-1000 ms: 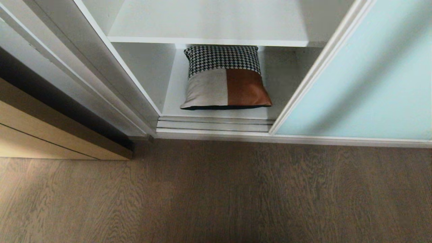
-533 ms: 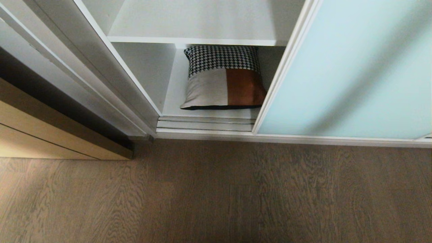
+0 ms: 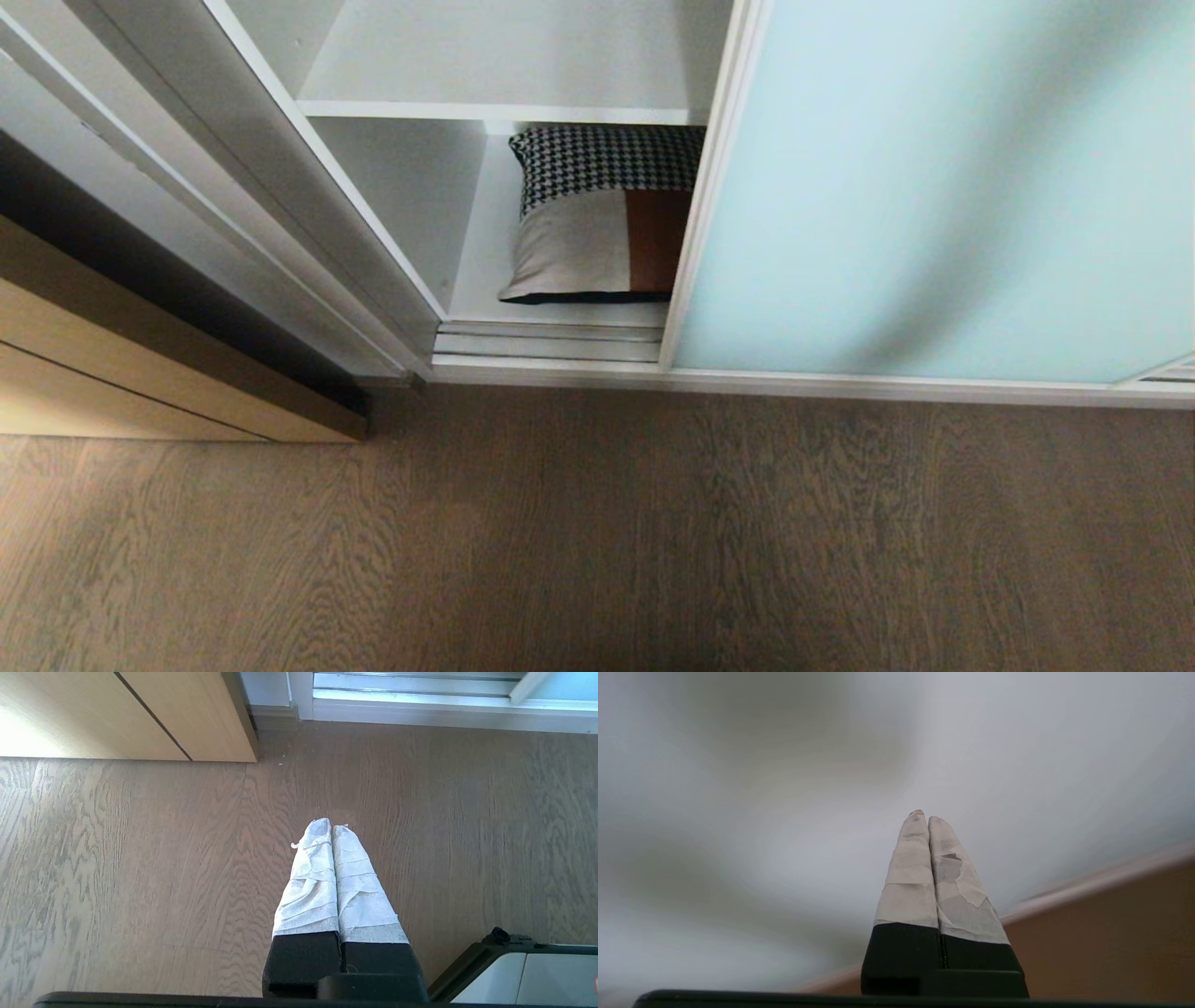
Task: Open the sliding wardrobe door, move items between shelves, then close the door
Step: Close the door
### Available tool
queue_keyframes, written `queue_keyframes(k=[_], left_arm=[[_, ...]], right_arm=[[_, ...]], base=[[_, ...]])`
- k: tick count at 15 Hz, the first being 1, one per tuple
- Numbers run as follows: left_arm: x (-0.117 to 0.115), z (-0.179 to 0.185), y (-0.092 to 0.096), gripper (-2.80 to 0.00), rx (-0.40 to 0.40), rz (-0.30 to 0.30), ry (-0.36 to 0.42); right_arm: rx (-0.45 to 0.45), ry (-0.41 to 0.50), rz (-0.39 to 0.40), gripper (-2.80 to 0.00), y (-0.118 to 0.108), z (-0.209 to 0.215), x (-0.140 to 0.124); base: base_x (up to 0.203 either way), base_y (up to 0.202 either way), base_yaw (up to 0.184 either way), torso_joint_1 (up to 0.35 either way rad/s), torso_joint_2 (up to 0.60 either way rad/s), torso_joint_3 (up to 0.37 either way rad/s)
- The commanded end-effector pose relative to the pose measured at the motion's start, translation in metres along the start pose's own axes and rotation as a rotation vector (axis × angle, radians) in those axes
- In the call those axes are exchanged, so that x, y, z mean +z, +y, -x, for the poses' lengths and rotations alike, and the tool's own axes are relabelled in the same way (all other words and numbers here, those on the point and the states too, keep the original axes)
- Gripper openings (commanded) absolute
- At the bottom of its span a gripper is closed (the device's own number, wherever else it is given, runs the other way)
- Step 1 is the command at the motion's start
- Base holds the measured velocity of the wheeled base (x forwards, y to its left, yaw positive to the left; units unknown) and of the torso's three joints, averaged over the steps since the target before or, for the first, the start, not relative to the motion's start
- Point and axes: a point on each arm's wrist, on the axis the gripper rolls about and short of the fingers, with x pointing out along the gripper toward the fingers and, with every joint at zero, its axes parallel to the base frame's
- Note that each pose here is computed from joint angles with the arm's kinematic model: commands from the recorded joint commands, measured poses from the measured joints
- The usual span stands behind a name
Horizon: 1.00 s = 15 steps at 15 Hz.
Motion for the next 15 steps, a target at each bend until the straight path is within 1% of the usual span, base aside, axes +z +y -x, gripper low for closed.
queue_keyframes(k=[1,3,4,6,8,12,14,15], left_arm=[[0.0,0.0,0.0,-2.8,0.0,0.0,0.002],[0.0,0.0,0.0,-2.8,0.0,0.0,0.002],[0.0,0.0,0.0,-2.8,0.0,0.0,0.002],[0.0,0.0,0.0,-2.8,0.0,0.0,0.002],[0.0,0.0,0.0,-2.8,0.0,0.0,0.002],[0.0,0.0,0.0,-2.8,0.0,0.0,0.002],[0.0,0.0,0.0,-2.8,0.0,0.0,0.002],[0.0,0.0,0.0,-2.8,0.0,0.0,0.002]], right_arm=[[-0.26,-0.054,0.097,-2.8,-0.031,-0.028,0.004],[-0.446,-0.106,0.162,-2.8,-0.063,-0.046,0.011],[-0.517,-0.126,0.189,-2.8,-0.082,-0.055,0.013],[-0.607,-0.172,0.237,-2.8,-0.114,-0.069,0.017],[-0.669,-0.21,0.27,-2.8,-0.149,-0.083,0.02],[-0.757,-0.257,0.326,-2.8,-0.222,-0.108,0.025],[-0.805,-0.255,0.352,-2.8,-0.257,-0.118,0.02],[-0.825,-0.243,0.359,-2.8,-0.275,-0.122,0.014]], base=[[0.0,0.0,0.0,0.0,0.0,0.0],[0.0,0.0,0.0,0.0,0.0,0.0],[0.0,0.0,0.0,0.0,0.0,0.0],[0.0,0.0,0.0,0.0,0.0,0.0],[0.0,0.0,0.0,0.0,0.0,0.0],[0.0,0.0,0.0,0.0,0.0,0.0],[0.0,0.0,0.0,0.0,0.0,0.0],[0.0,0.0,0.0,0.0,0.0,0.0]])
